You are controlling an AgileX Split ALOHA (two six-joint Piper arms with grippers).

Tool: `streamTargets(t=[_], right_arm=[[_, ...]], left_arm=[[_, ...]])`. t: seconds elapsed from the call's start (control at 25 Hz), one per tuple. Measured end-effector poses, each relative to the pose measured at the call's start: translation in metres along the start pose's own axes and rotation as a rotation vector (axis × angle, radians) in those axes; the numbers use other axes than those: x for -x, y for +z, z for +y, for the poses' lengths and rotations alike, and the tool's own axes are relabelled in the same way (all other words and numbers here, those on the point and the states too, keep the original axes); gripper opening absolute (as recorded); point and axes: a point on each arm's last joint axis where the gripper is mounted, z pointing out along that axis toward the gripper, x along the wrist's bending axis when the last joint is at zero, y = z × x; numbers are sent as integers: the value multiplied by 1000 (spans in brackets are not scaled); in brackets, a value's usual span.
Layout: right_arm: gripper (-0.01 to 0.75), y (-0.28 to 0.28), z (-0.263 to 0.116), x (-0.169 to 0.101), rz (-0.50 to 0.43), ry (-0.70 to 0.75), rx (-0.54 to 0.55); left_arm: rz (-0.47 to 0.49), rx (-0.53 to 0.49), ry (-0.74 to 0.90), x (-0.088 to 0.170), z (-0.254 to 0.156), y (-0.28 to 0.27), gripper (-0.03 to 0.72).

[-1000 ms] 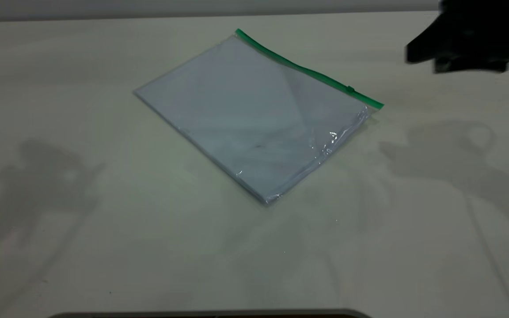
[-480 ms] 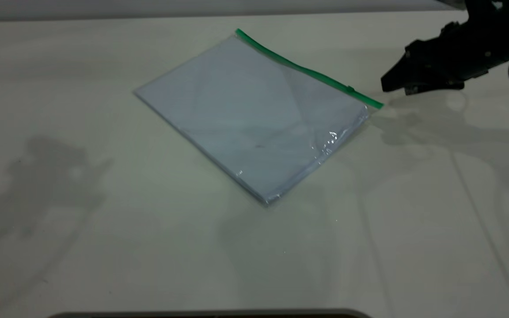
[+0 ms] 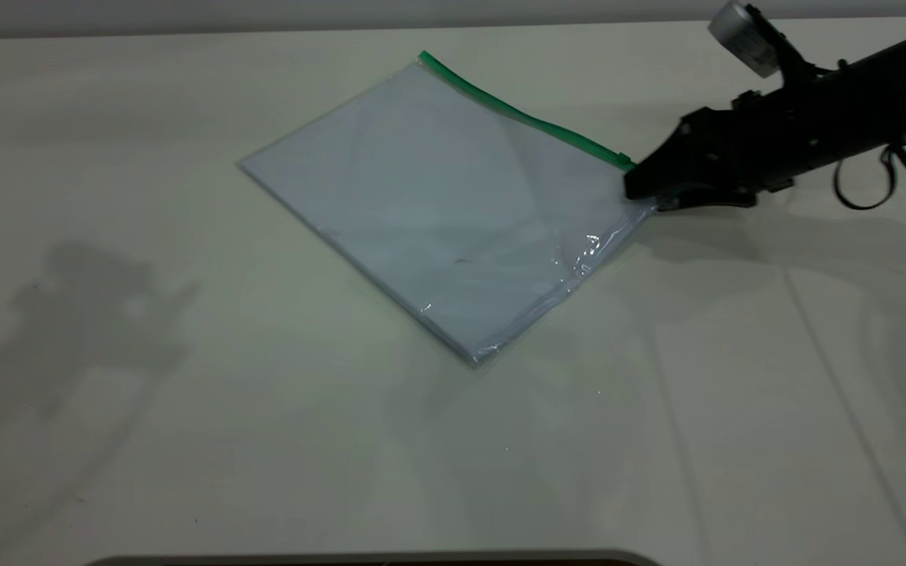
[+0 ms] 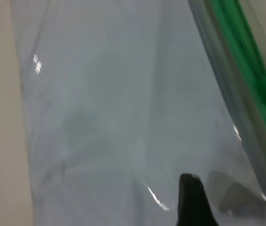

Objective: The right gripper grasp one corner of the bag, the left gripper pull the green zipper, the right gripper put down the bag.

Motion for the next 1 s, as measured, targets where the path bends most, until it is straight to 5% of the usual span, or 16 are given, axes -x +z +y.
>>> streamTargets(t=[0.32, 0.52, 0.76, 0.88, 1.0], right_arm=[[338, 17, 4, -20, 29, -41, 54], [41, 17, 2, -28, 101, -81, 26], [33, -5, 1, -61, 268, -280, -178], [33, -28, 14, -61, 146, -410, -265], [33, -45, 50, -48, 11, -387, -121]], left_arm=[[0, 0, 0, 0, 0, 0, 538], [0, -1, 0, 0, 0, 0, 538], [-3, -7, -2, -1, -1, 4, 538], [-23, -8, -27, -2, -1, 11, 538], [-52, -13, 11, 2, 2, 29, 538]])
